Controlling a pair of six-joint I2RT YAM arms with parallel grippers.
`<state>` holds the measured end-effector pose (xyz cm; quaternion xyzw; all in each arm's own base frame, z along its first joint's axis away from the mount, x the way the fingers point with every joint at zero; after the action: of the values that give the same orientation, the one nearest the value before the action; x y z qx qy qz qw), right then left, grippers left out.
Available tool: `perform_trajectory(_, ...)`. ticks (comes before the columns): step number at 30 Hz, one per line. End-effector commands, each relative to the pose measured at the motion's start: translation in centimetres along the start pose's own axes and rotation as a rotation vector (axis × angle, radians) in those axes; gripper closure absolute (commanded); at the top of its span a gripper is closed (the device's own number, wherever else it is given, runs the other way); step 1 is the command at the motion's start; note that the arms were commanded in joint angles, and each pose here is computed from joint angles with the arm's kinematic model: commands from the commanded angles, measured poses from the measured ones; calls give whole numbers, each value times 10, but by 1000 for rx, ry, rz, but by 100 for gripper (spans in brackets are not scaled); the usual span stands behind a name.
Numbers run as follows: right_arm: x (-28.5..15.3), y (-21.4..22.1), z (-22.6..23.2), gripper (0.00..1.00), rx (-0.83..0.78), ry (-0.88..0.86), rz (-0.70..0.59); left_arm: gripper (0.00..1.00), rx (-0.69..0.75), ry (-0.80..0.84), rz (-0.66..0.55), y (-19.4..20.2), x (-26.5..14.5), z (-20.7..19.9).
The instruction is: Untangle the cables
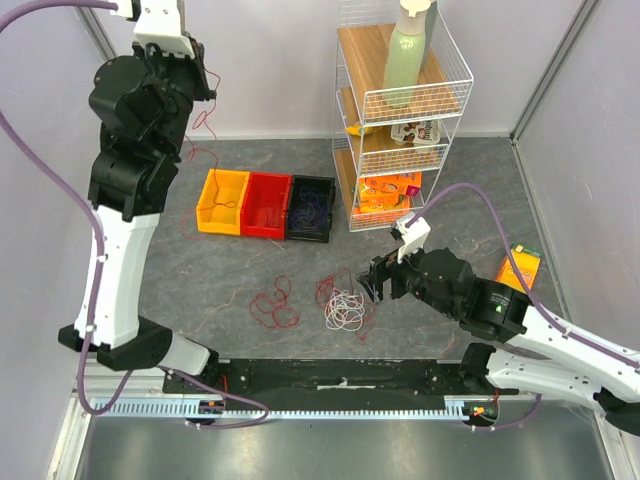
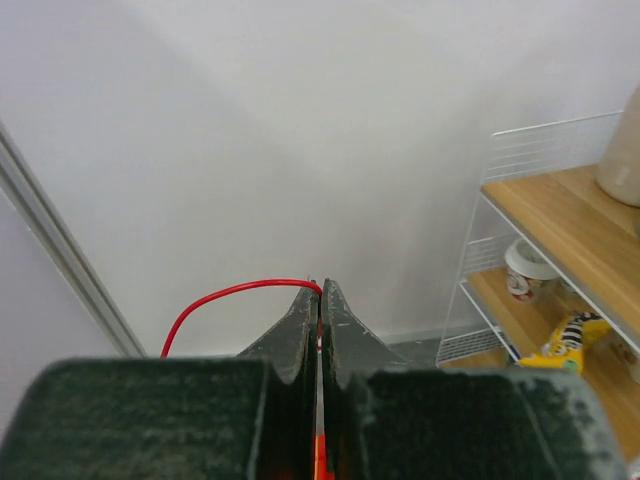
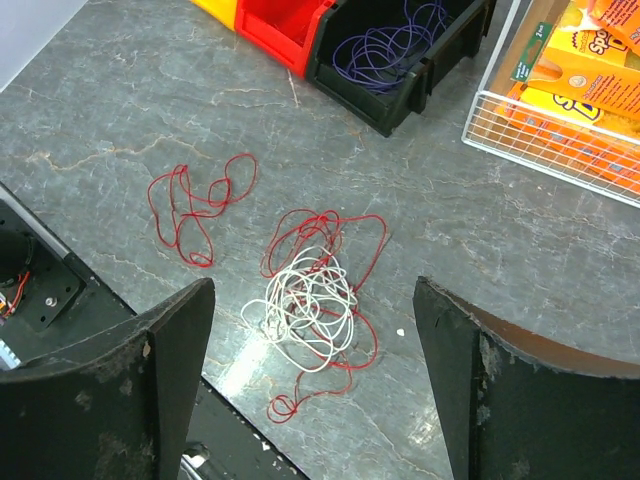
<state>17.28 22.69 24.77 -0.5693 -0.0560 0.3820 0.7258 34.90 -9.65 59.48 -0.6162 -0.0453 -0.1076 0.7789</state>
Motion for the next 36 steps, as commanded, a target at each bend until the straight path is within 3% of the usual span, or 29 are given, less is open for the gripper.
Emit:
perform_trajectory(1,1,-10,7,12,-4,-28,-36,98,9,-38,-42,-3,22,11)
perform_trajectory(8,9,-14,2,11,18,27,-56,98,-82,71,-58,6,47,-13)
perform_trajectory(14,6,-16,0,11,68,36,-72,98,-76,100,-36,27,71,-19)
perform_trajectory(24,6,-18,-6,12,90,73,-93,98,-154,144,93,98,96,-33)
perform_trajectory(31,10,-17,-1,12,89,54,-80,99,-283,246,192,150,87,-69)
perform_trajectory(36,4,-14,-2,11,101,42,-82,98,-372,232,302,202,78,-84)
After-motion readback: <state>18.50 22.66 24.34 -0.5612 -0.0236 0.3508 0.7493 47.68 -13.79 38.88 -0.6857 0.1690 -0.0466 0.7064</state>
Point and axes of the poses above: each gripper's point midway between its finger pads, its own x axis out along the fingers, its own z axis along the line the jaws close on, y = z × x, the point moved 1 cm from there along -x, back along the fingers, and after that the axes turned 10 degrees about x, right-handed, at the moved point
